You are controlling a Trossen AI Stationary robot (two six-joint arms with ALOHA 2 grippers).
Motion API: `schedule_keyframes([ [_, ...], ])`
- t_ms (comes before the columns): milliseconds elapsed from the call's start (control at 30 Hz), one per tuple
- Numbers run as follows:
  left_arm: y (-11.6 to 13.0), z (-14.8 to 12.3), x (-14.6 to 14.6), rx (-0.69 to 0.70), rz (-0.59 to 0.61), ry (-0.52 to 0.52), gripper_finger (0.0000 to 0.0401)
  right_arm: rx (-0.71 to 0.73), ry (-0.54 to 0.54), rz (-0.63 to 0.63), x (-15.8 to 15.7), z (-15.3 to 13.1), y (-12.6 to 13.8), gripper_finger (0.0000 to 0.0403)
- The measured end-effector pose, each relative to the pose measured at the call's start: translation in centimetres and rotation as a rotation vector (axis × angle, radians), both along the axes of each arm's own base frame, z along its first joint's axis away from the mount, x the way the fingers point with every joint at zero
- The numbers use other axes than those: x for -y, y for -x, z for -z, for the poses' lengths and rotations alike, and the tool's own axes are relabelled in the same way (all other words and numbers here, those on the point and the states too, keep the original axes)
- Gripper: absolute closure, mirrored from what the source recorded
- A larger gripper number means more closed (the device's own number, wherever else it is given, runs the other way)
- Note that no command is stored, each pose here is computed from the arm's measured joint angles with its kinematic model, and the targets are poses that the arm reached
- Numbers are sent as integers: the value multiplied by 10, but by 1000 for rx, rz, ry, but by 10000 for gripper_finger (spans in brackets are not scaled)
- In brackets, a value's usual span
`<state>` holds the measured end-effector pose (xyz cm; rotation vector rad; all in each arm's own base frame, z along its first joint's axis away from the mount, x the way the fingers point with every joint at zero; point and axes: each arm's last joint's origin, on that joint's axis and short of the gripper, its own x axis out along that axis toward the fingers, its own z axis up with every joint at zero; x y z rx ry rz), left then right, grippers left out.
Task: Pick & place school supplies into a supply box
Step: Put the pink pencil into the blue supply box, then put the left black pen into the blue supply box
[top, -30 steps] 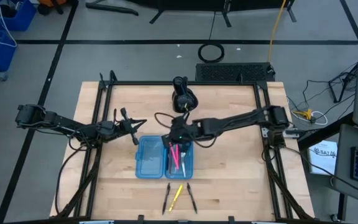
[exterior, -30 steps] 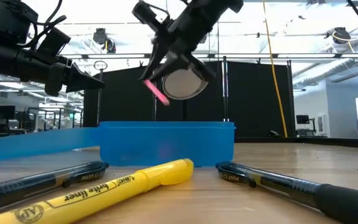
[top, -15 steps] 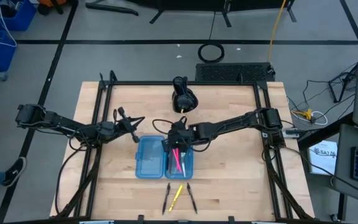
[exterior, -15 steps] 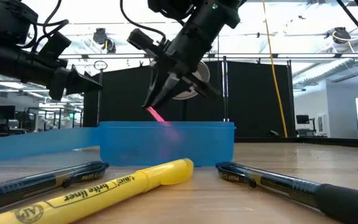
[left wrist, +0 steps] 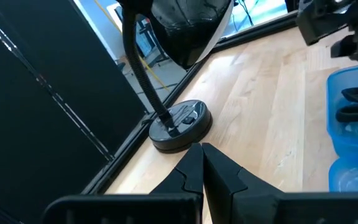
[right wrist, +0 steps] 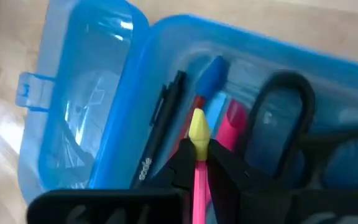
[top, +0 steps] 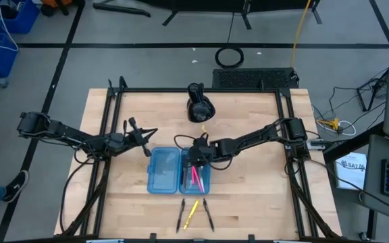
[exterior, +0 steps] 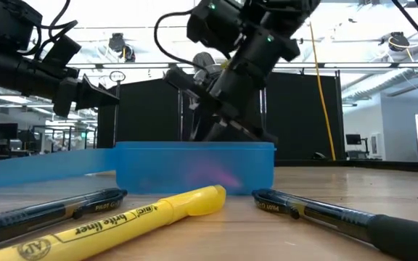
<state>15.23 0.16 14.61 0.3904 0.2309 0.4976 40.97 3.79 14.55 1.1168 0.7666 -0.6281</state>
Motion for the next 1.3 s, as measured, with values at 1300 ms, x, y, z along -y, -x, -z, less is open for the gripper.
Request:
schedule_keyframes([
  [1300,0,4,0,-19,13,38,393,172,514,-360,-25,-103,37,328],
])
